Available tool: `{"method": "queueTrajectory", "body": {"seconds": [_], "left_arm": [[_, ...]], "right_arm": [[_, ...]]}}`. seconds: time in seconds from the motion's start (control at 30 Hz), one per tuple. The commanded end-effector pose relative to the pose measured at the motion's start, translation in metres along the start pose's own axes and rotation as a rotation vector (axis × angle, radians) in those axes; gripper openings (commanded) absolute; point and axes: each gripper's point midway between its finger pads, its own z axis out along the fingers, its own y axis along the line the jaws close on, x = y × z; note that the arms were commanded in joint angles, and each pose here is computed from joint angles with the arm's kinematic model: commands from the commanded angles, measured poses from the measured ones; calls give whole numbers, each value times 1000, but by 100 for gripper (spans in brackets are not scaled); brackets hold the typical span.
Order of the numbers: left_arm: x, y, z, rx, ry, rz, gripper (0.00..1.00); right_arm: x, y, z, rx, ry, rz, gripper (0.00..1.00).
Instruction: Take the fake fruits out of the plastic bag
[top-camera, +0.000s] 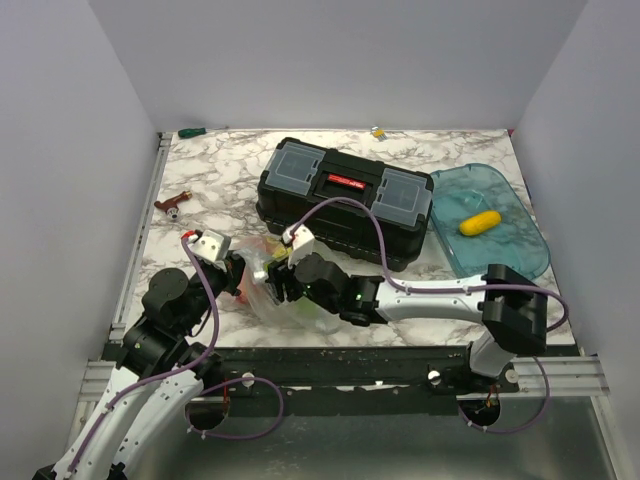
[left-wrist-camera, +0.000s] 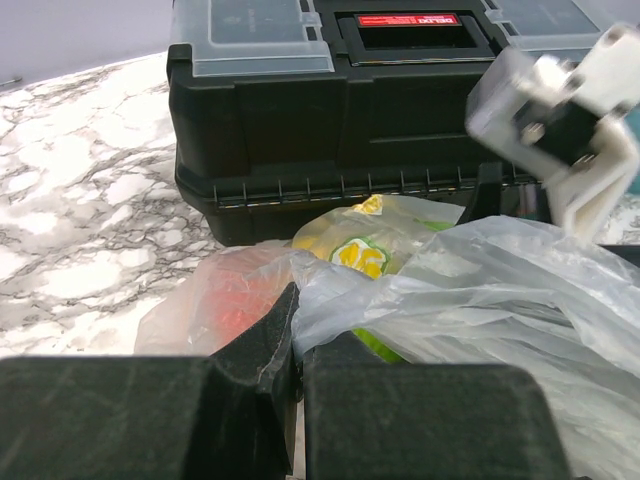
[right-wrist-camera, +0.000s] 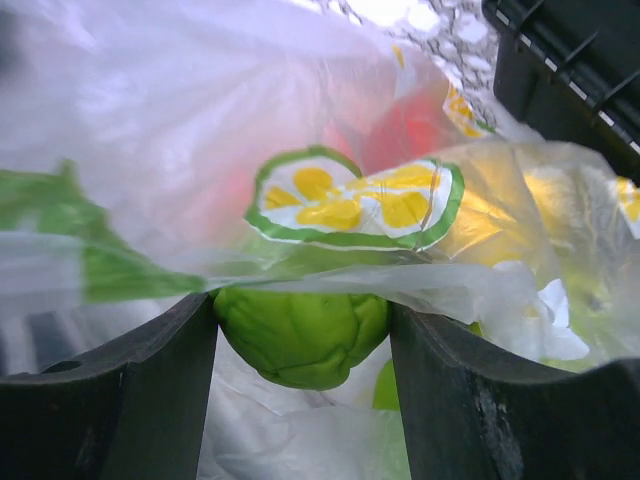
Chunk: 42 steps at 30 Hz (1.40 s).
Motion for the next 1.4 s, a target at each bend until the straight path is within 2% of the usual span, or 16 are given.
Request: {"method": "queueTrajectory", "body": {"seconds": [0.0, 0.27, 0.57, 0.83, 0.97, 1.17, 1.37], "left_arm": [[-16, -7, -2, 35, -43, -10, 0], [-18, -6, -5, 28, -55, -10, 0], [-16, -4, -3, 19, -44, -9, 0], [-15, -2, -1, 10, -40, -6, 0], [-14, -3, 1, 15, -32, -6, 0], [-15, -3, 1, 11, -35, -8, 0], [-14, -5, 3, 26, -24, -9, 0]], "right_arm": [[-31, 7, -16, -27, -97, 68, 37], [-70, 9, -57, -85, -187, 145, 36], [-98, -21, -111, -24, -272, 176, 36], [-98, -92, -165, 229, -337, 177, 36], [-84, -138, -199, 394, -365, 194, 36], [-61, -193, -248, 589, -420, 310, 36], [-47, -227, -283, 727, -478, 411, 36]]}}
